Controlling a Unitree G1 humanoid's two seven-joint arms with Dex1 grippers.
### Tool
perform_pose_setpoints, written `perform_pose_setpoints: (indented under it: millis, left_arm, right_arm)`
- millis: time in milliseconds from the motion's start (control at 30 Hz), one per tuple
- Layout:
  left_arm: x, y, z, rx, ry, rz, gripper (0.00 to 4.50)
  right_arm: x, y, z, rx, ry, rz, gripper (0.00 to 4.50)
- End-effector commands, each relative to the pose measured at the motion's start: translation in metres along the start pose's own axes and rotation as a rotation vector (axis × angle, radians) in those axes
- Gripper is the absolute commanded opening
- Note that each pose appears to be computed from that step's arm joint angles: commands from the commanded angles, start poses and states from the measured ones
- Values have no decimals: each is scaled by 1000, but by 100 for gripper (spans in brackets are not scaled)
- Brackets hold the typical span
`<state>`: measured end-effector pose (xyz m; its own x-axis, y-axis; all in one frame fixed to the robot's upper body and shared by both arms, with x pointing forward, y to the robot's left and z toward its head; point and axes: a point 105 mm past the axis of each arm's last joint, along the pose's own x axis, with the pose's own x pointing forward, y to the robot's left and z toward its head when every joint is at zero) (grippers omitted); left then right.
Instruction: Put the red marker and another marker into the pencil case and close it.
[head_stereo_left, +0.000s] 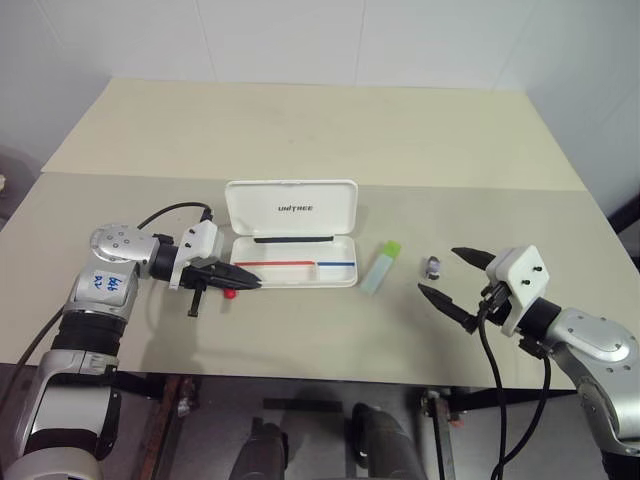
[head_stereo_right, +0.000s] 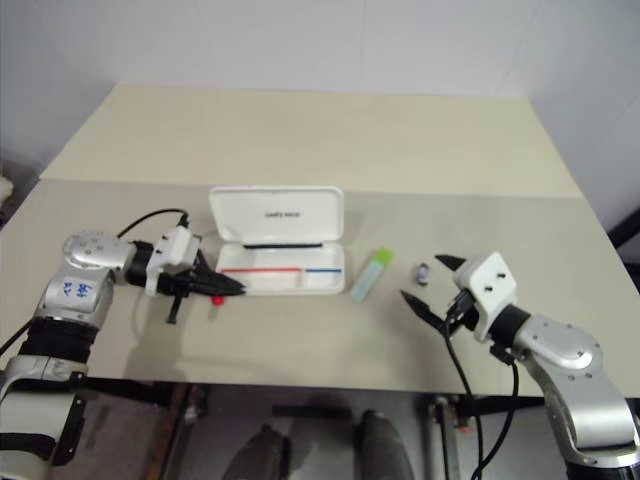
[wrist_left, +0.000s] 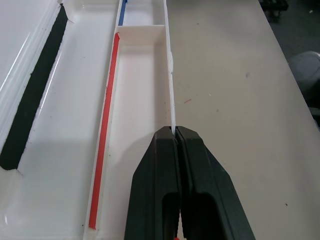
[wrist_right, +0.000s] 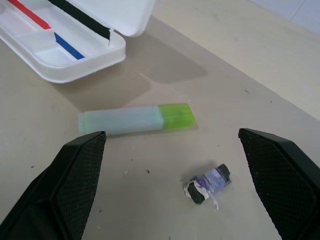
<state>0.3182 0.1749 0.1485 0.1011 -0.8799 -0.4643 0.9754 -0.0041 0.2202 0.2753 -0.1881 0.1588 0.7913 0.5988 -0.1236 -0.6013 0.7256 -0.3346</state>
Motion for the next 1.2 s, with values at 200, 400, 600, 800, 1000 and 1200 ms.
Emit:
perform_pose_setpoints:
  millis: [200, 400, 600, 800, 1000, 1200]
  left_arm:
    - [3, -10, -3, 7, 27, -73, 1]
    - [6, -11, -12, -5, 50, -78, 1]
    - [6, -7, -20, 12, 82, -55, 1]
    - [11, 2, -19, 51, 63, -8, 1]
    - [17, 4, -15, 63, 41, -14, 1]
    - [17, 6, -15, 57, 41, -6, 44]
  right_arm:
    - [-21, 3, 9, -15, -29, 17, 450]
    - [-22, 4, 8, -10, -23, 0, 450]
    - [-21, 4, 9, -18, -26, -11, 450]
    - [-20, 3, 11, -25, -28, -13, 450]
    - [-17, 2, 12, -34, -32, -11, 450]
    - [-16, 0, 12, -39, -34, -14, 450]
